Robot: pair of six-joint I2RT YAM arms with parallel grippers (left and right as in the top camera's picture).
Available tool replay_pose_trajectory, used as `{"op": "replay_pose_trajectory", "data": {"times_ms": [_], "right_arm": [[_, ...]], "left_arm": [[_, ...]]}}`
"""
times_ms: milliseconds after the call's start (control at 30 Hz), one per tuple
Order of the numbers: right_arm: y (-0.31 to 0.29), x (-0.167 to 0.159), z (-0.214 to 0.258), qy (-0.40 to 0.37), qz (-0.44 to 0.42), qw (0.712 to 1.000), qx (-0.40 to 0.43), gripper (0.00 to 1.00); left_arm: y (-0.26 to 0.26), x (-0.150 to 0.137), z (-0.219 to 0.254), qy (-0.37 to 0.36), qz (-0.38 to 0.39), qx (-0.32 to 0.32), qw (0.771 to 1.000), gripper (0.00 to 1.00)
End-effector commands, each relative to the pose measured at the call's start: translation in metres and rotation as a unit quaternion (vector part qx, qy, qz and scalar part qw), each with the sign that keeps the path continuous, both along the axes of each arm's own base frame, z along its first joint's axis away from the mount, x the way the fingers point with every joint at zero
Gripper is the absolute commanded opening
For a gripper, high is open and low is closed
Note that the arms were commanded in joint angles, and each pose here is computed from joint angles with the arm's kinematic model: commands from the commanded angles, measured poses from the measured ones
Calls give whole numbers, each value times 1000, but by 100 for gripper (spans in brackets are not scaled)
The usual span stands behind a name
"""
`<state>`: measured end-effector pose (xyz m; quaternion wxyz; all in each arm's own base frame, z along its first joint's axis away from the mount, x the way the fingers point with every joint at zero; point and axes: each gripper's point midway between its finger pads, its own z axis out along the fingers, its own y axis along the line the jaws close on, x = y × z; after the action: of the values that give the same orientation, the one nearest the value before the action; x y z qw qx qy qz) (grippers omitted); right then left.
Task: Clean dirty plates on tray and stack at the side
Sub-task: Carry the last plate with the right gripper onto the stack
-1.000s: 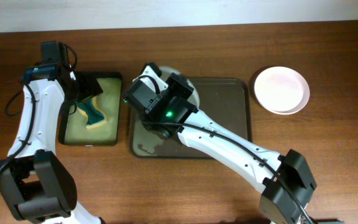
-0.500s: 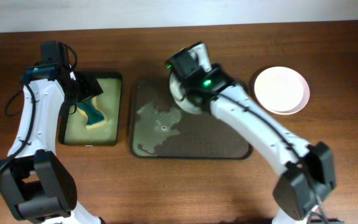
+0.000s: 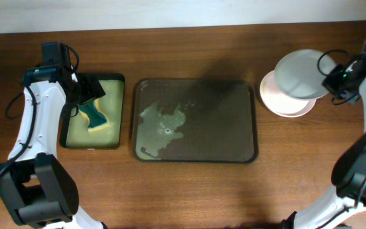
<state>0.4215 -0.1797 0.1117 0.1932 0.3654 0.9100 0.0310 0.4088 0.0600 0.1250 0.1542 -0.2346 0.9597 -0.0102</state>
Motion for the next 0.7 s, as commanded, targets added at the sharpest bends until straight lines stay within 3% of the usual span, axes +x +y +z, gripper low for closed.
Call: {"op": "replay_pose_trajectory", "data": {"times_ms": [0,133,200,267,367,533,600,667], "right_arm": [[17,2,-36,30,2,998,46,4],[35,2,-41,37,21,996,80,8],[45,-5,-41,48,26,993,106,38],[53,-14,-41,66,37,991,114,52],[60,-22,-19,60,54,991,107,56],[104,-46,68,8,154,987,53,60],[123,-70,97,5,187,982,9,75],[147,-99,123,-19,215,976,-20,99]], "left_arm": [[1,2,6,-8,1,-2,1000,99],[1,2,6,-8,1,-2,1000,99],[1,2,6,-8,1,-2,1000,99],[1,2,6,-8,1,-2,1000,99],[1,2,6,-8,1,-2,1000,99],[1,2,6,-8,1,-2,1000,99],[1,2,6,-8,1,-2,1000,99],[1,2,6,-8,1,-2,1000,100]]}}
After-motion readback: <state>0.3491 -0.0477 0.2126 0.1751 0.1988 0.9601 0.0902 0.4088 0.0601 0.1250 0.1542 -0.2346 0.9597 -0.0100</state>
